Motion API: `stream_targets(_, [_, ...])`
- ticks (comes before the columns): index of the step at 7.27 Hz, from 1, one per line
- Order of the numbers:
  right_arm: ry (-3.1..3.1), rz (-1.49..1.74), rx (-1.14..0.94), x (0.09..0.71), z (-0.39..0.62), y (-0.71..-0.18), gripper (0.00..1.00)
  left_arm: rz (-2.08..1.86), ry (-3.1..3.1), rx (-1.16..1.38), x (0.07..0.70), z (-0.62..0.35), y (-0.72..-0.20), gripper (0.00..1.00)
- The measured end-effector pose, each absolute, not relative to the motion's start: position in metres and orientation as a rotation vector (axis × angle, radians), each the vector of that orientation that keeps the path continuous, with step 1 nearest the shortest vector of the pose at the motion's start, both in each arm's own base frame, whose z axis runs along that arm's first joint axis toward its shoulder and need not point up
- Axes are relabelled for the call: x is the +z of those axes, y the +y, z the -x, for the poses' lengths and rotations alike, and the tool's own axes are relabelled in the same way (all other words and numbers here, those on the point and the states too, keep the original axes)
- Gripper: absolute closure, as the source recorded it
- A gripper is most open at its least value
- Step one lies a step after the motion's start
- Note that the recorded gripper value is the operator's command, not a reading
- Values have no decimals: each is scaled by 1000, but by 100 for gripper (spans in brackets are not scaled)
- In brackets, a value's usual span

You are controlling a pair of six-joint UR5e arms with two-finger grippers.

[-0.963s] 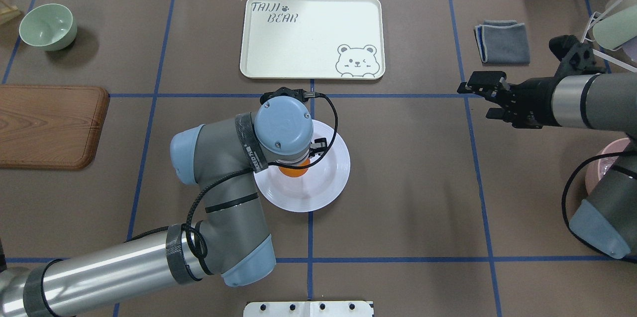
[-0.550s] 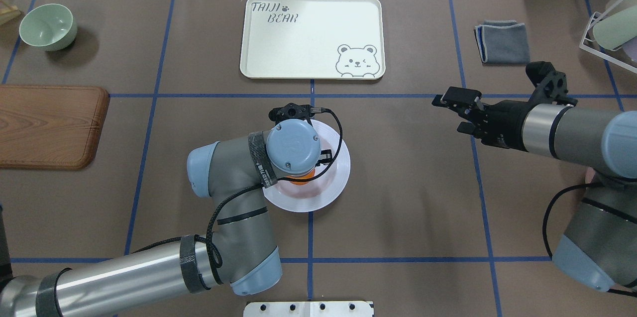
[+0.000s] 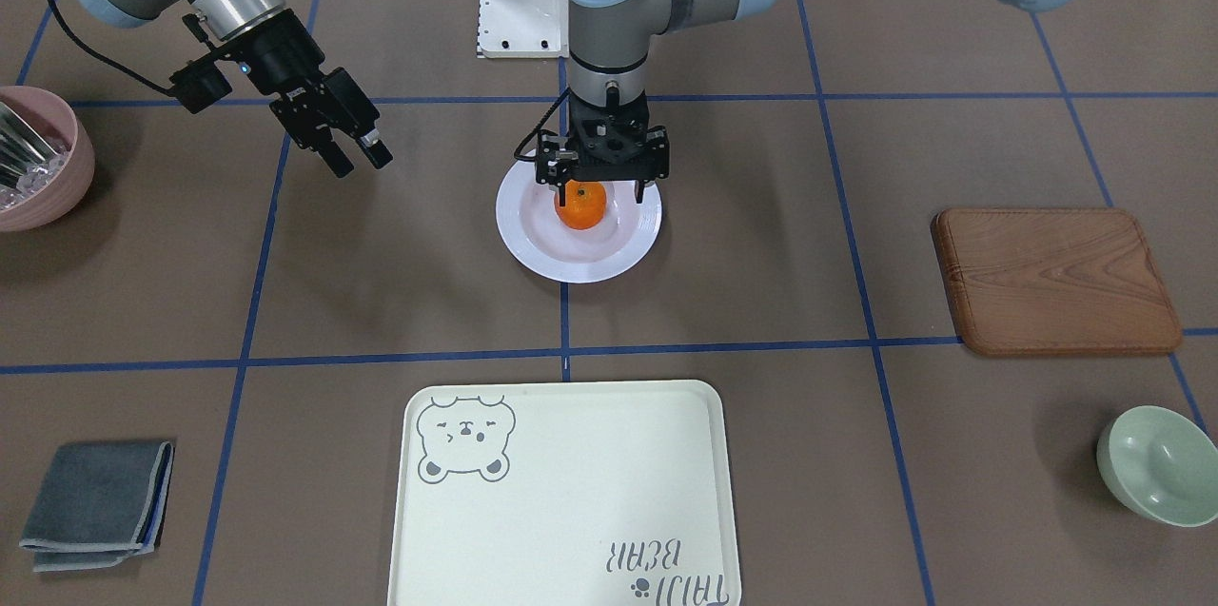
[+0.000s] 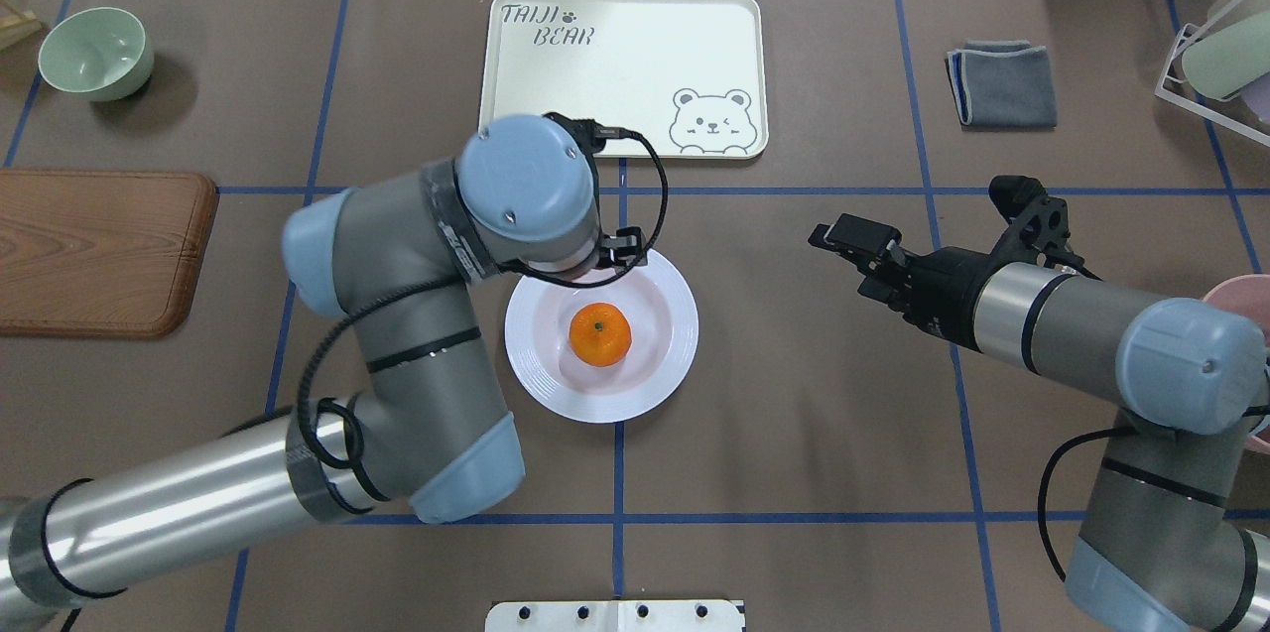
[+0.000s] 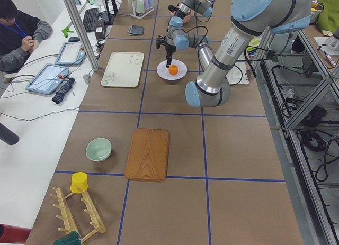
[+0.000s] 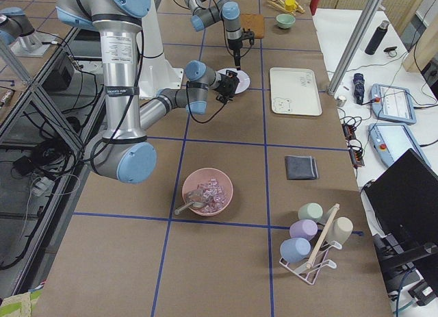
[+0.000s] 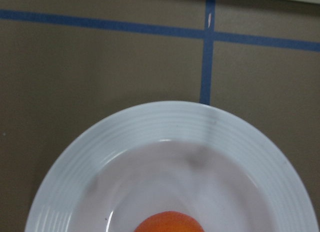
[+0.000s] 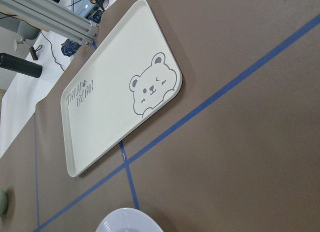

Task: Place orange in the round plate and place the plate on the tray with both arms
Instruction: 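Withdraw the left arm while the right gripper lowers to the plate rim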

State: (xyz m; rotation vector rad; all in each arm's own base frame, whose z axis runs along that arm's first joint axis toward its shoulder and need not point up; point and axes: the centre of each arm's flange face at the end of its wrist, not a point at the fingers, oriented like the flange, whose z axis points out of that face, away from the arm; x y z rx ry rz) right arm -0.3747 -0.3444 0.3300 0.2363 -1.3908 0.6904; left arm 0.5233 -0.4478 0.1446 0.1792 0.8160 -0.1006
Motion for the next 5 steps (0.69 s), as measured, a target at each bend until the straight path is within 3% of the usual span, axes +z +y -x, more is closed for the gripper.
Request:
stream_targets(2, [-1398, -245, 724, 329, 407, -313, 1, -222, 757, 37, 190, -426, -496, 1])
stream_targets(5, [-1414, -178, 851, 323, 460, -282, 1, -266, 653, 263, 319, -225, -574, 1])
